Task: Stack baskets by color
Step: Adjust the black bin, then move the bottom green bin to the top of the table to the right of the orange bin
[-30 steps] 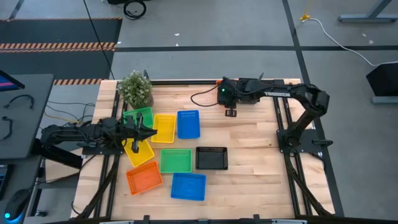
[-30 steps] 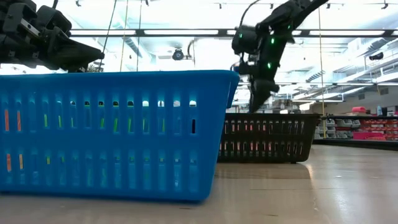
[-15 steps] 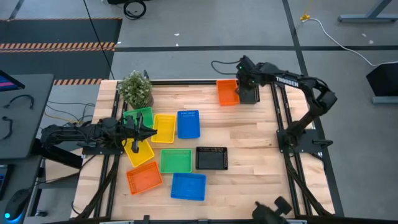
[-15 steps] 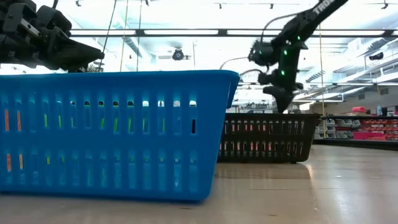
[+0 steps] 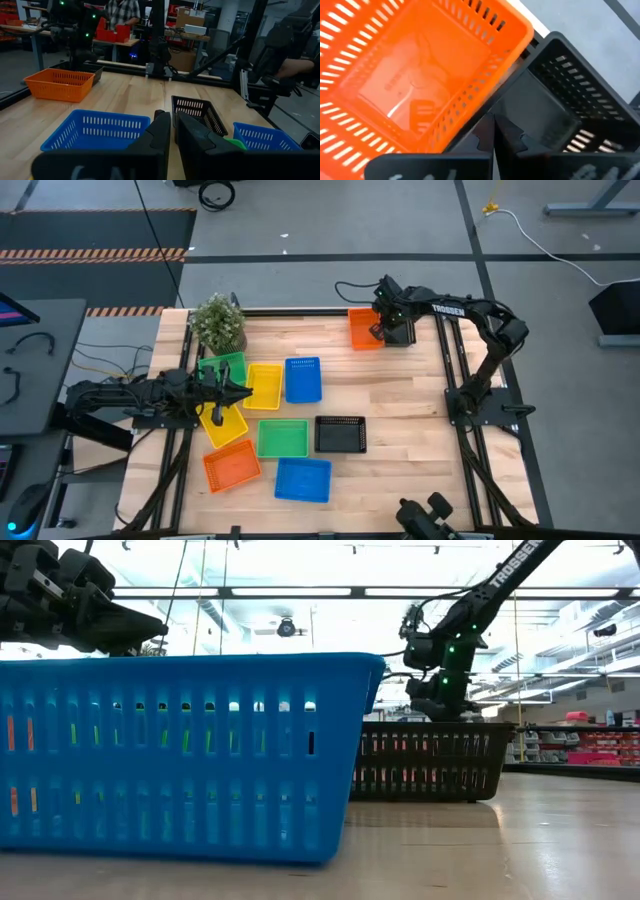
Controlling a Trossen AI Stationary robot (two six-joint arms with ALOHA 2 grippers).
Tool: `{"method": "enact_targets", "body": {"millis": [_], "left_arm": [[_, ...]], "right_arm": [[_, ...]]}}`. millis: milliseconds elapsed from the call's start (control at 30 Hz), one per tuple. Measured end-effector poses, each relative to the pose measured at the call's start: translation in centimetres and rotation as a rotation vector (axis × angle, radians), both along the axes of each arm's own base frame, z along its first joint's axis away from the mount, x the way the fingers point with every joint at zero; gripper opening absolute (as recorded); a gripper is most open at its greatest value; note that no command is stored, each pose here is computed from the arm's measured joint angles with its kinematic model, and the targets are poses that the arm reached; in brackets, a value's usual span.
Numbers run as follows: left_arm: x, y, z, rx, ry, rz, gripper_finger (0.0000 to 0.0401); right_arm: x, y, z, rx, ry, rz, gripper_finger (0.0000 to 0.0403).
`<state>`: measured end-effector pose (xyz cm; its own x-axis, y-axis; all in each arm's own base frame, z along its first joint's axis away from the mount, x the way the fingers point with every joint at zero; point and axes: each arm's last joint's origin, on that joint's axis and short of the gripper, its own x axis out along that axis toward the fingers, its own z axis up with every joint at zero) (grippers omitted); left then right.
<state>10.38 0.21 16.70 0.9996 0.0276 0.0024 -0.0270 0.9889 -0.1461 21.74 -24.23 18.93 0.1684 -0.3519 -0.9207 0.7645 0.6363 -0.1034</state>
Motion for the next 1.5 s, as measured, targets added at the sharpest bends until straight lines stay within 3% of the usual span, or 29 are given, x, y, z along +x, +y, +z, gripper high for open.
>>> {"method": "enact_targets", "body": {"millis": [367,533,633,800,900,1033,1500], "left_arm": [[0.0,0.0,0.0,0.000,0.000,0.001,0.0032],[0.0,0.0,0.0,0.000,0.000,0.000,0.0038],[0.0,0.0,0.0,0.000,0.000,0.000,0.0037],[0.0,0.0,0.0,0.000,0.000,0.001,0.0031],[0.0,0.0,0.0,0.000,0.000,0.000,0.0030],[0.0,0.0,0.0,0.000,0.000,0.000,0.0035],[0.0,0.0,0.0,0.000,0.000,0.000,0.0030]], "right_arm": [[0.2,0.3,0.9,-0.031,-0.039,0.019,0.0004],[0.5,1.7,3.2,-0.141,-0.031,0.047,0.0004],[1.8,3.7,4.3,-0.159,-0.057,0.207,0.0004],[4.9,8.5,4.4,0.014,-0.206,0.628,0.0004],[6.2,10.9,3.8,0.048,-0.171,0.745,0.0004],[7.3,12.0,2.9,-0.049,-0.058,0.723,0.0004],[8.9,9.8,-0.2,-0.143,0.017,0.609,0.0004]]}}
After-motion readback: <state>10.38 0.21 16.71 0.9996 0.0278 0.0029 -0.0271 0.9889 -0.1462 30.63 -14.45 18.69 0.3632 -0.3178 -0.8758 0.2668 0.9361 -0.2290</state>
